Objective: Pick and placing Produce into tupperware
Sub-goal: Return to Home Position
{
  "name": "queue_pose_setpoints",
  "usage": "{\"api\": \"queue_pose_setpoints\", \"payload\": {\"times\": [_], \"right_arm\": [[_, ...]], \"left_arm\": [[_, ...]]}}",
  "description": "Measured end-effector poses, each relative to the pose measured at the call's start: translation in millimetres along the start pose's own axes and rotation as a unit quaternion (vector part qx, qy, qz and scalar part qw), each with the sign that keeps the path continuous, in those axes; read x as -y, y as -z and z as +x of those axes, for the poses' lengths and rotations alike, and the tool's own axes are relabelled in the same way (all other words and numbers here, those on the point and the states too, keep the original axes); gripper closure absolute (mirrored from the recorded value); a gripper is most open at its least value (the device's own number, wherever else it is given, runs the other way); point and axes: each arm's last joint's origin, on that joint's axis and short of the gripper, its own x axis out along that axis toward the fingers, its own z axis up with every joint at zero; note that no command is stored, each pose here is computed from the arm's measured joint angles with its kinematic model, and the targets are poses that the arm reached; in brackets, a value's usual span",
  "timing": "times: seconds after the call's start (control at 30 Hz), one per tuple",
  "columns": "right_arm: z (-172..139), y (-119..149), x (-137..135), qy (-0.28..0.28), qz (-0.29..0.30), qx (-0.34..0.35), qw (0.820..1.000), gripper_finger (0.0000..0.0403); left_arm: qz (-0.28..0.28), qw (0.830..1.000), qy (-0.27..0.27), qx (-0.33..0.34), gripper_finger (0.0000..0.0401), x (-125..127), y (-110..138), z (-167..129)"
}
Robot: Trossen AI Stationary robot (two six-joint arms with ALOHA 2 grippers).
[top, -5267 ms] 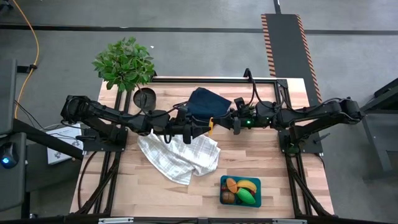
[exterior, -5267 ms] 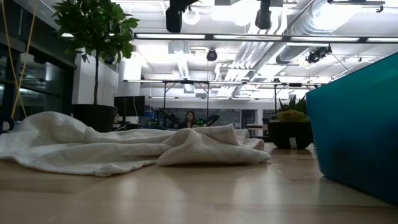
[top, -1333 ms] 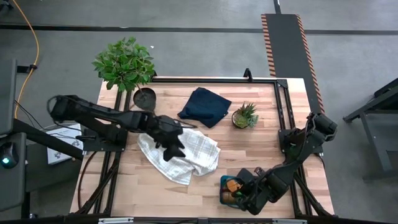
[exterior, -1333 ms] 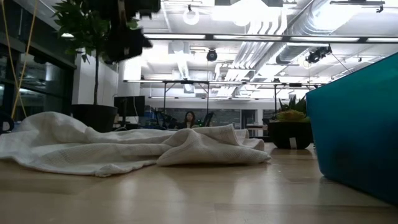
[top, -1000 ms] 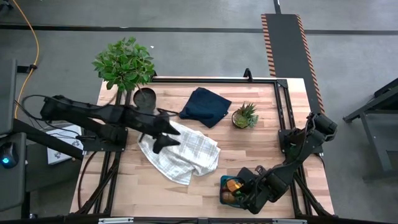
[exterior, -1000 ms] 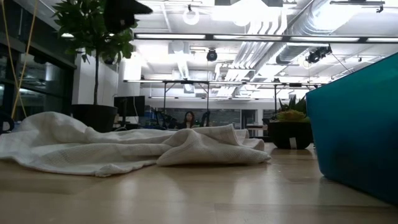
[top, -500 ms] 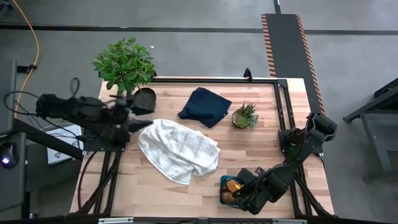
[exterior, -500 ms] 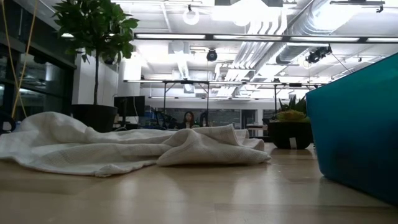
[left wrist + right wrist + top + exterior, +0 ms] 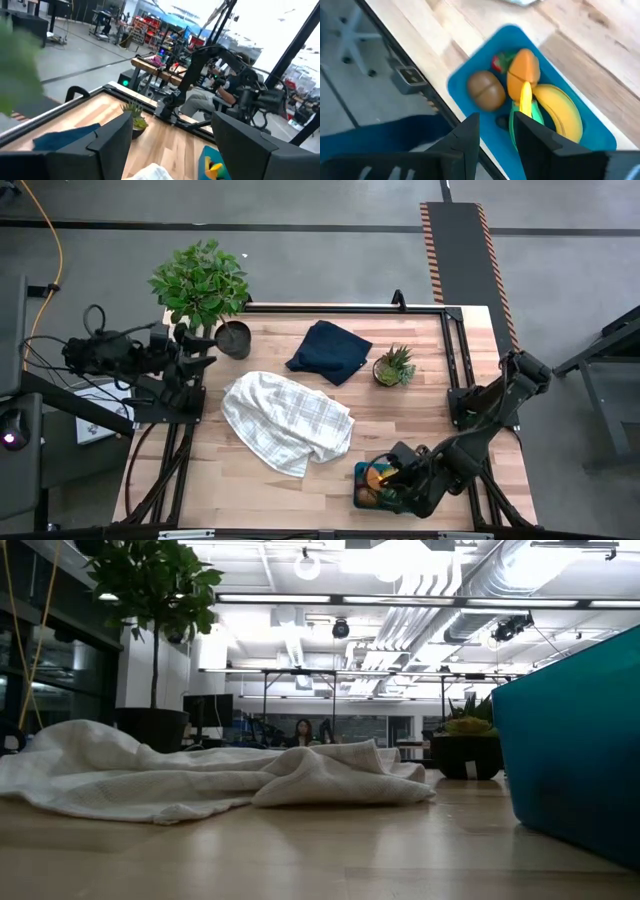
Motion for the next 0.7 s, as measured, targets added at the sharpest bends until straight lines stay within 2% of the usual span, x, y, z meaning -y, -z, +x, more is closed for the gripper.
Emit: {"api": "queue_pose_setpoints", "payload": {"times": [0.2,0.3,0.37,0.53,0.7], "right_arm": [[-26,-10,2,-0.050,0.016,0.033,0.998,0.0292],[-48,-25,6,-0.089,0.044,0.095,0.990,0.0292],[-68,-38,11,-0.119,0.062,0.171,0.976,0.0292],[-124,-61,35,-0.159,0.073,0.337,0.925,0.0292],[-170,-72,62,-0.194,0.072,0.397,0.894,0.0292]], "left_arm": [[-0.042,0.998,0.018,0.037,0.0142,-15,43,4],[-0.059,0.996,0.035,0.054,0.0142,-20,63,9],[-0.069,0.994,0.046,0.066,0.0142,-22,71,10],[-0.072,0.993,0.057,0.074,0.0142,-25,76,8],[-0.045,0.995,0.055,0.076,0.0142,-25,78,9]]}}
